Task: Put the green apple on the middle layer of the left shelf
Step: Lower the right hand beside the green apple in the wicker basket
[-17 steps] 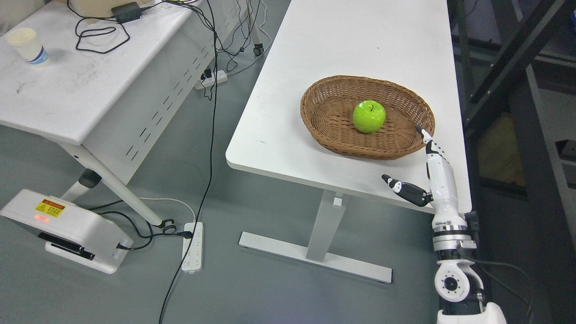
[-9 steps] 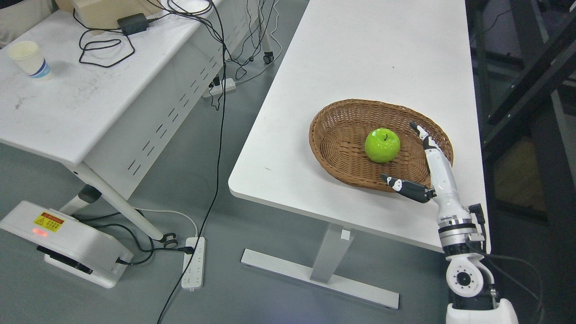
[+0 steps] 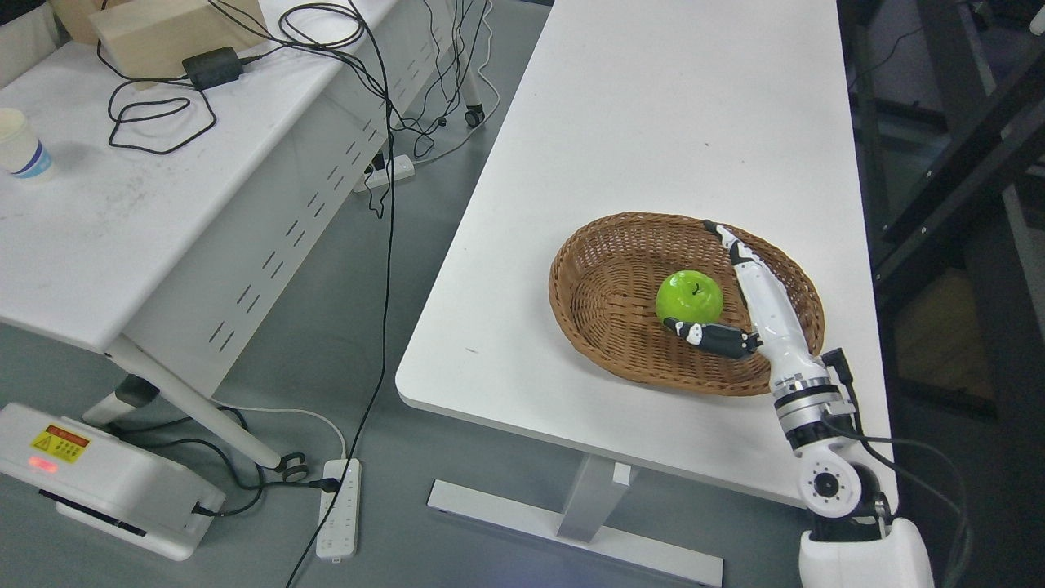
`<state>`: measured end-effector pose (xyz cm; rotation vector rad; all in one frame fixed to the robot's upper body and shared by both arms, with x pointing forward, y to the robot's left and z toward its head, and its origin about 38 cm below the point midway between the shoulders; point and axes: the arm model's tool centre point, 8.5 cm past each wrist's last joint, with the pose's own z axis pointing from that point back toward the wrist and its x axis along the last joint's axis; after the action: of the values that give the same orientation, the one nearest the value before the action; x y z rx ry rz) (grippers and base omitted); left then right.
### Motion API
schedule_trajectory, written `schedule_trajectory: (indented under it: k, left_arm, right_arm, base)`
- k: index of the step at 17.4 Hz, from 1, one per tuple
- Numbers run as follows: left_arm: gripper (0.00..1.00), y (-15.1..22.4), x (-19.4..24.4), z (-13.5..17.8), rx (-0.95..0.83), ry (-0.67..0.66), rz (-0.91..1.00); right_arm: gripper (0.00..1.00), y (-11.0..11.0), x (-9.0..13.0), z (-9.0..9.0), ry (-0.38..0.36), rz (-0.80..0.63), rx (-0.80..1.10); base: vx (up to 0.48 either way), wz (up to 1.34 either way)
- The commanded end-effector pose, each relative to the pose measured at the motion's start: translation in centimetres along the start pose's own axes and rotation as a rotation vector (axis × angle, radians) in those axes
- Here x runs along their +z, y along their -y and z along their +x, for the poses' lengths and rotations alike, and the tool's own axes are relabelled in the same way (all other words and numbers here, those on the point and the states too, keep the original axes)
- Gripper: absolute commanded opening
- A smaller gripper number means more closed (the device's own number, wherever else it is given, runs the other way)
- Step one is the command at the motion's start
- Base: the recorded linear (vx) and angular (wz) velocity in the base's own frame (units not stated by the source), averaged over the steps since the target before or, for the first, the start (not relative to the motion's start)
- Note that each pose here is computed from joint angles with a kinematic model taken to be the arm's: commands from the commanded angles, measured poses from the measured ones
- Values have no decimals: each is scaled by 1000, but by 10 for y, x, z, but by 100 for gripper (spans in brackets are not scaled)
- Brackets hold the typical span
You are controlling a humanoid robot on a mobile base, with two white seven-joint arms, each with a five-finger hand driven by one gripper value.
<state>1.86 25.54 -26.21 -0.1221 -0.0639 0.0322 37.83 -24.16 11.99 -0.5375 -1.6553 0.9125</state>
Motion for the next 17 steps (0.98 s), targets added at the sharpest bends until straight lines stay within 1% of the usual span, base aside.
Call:
schedule_trajectory:
  k: [1, 2, 5, 7, 8, 11, 13, 16, 17]
  left_arm:
    - [100, -11, 2, -6, 1, -9, 18]
    - [100, -11, 2, -6, 1, -9, 17]
    - [100, -11, 2, -6, 1, -9, 17]
    - [100, -11, 2, -6, 1, -9, 18]
    - [100, -11, 2, -6, 1, -9, 18]
    - [100, -11, 2, -6, 1, -9, 18]
    - [100, -11, 2, -6, 1, -9, 18]
    - [100, -11, 2, -6, 1, -9, 18]
    - [100, -11, 2, -6, 1, -9, 18]
  right_arm:
    - [100, -57, -10, 11, 38, 217, 107]
    - [100, -60, -10, 9, 32, 230, 118]
    - [100, -60, -15, 5, 22, 234, 135]
    - [100, -53, -18, 4, 17, 217, 136]
    - [100, -46, -21, 2, 18, 205, 148]
    - [100, -35, -32, 5, 28, 183, 159]
    - [100, -34, -39, -1, 11, 183, 158]
    - [100, -24, -44, -10, -13, 167, 167]
    - [100, -18, -45, -18, -26, 171, 187]
  base:
    - [76, -36]
    - [47, -30]
    - [48, -18]
    - [18, 0]
    - [0, 0]
    - [0, 0]
    - [0, 0]
    - [0, 0]
    - [0, 0]
